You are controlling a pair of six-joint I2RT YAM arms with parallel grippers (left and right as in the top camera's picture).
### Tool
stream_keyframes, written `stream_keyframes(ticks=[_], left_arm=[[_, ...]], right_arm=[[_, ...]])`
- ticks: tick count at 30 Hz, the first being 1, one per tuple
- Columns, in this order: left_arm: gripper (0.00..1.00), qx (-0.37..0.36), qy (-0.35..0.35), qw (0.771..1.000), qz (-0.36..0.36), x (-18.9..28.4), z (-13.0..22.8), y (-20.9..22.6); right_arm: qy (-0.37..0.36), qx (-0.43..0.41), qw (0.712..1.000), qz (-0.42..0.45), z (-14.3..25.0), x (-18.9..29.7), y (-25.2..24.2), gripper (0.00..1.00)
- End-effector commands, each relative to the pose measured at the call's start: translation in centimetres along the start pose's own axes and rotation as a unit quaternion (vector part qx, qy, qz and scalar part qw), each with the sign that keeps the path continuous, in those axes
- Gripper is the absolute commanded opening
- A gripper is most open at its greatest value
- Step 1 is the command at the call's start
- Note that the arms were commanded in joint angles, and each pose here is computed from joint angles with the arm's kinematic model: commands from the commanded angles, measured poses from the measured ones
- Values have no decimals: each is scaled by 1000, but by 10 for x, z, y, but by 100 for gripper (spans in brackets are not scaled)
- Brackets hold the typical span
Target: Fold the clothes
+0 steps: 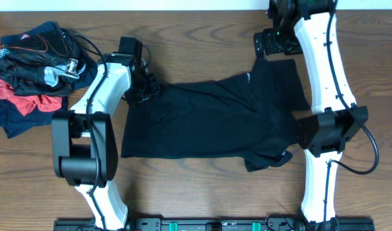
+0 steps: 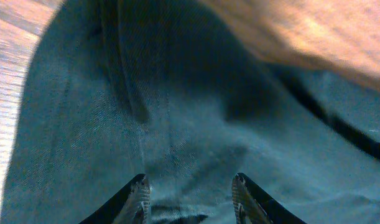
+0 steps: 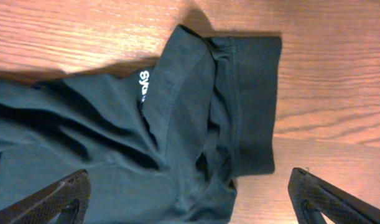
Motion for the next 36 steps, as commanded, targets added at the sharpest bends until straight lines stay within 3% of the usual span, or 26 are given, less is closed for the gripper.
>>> stream_keyframes(ticks=[1,6,15,28,36], left_arm=[[45,13,30,999,-10,-21,-1,5],[43,19,56,998,-17,-38,2,9],[12,18,51,998,-15,-39,0,9],[6,15,36,999,-7,-30,-6,4],[6,5,-72,996,-57,14,-29,3]], right_arm=[[-25,9,1000,-2,3,25,1,99],[-21,10,1000,-2,5,27,0,99],[-21,11,1000,-2,5,27,2,99],[-21,12,1000,-2,5,27,2,99],[-21,12,1000,-2,5,27,2,99]])
Point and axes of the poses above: each gripper's point midway between its finger pads, its own x axis back along the fingers, its own y axis along the line the jaws close on, z = x × y, the point moved 8 cm from there along x, back along the fingers, and after that the axes turned 6 degrees about x, right-handed, at the moved point
